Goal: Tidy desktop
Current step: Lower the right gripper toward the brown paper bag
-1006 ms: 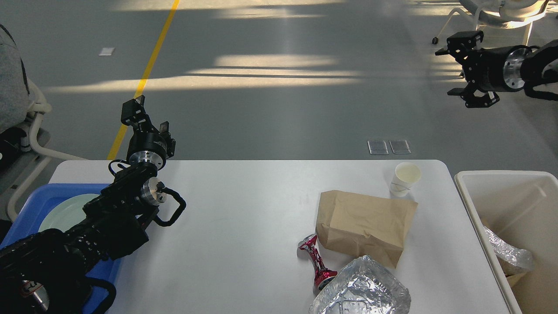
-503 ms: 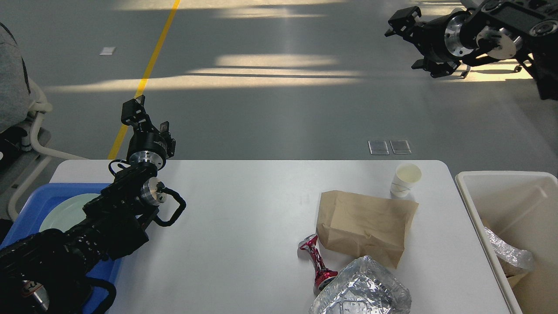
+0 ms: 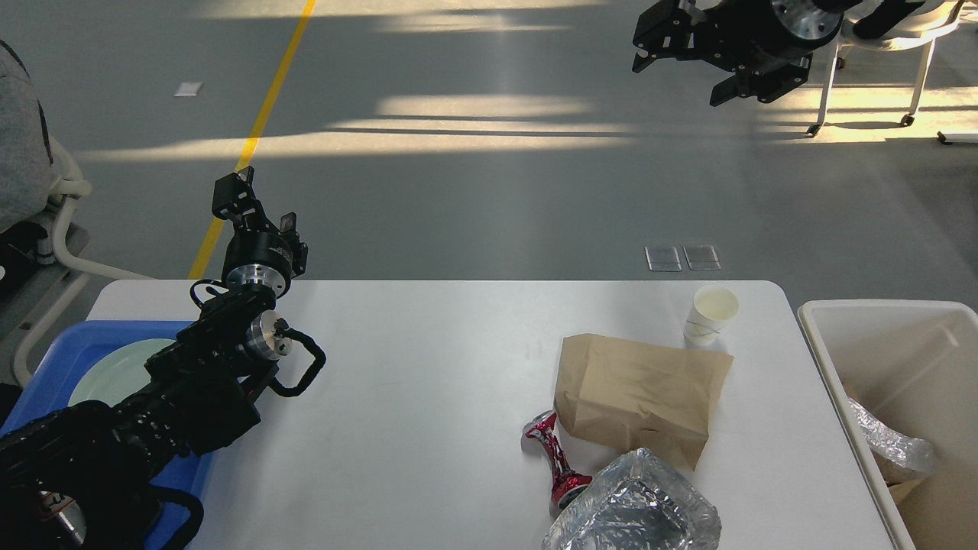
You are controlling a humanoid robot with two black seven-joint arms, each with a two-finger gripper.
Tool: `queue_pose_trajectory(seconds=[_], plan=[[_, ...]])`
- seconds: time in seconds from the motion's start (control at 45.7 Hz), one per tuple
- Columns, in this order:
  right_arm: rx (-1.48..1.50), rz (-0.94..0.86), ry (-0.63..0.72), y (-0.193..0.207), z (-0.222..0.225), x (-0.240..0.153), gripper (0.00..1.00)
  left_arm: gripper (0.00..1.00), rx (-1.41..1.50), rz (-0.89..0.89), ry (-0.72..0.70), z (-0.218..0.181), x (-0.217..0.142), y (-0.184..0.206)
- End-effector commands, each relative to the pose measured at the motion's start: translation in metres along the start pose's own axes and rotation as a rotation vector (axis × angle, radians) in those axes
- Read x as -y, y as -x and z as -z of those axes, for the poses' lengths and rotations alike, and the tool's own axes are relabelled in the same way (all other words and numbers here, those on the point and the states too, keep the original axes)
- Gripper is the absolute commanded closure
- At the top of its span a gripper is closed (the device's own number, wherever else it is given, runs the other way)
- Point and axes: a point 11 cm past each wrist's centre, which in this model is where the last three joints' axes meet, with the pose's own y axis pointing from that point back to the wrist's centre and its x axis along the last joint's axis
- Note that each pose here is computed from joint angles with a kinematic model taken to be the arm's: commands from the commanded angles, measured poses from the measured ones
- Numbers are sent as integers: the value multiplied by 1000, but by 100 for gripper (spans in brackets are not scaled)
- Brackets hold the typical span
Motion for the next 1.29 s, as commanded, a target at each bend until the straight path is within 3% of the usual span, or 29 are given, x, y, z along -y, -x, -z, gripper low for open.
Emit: queue_pose_trajectory(seconds=[0.0,0.438,0.744,0.963,1.269], plan=[[-45,20,30,3,3,-20,0,4,0,0,-1,0,0,0],[-105,99,238,31,-25,-51,0,4,0,0,-1,0,0,0],[-149,270,243,64,-16,-77,0,4,0,0,-1,0,0,0],[-145,271,218,64,-13,-77,0,4,-1,0,0,0,0,0],[-106,353,229,77,-34,-48,0,4,1,-1,1,0,0,0]])
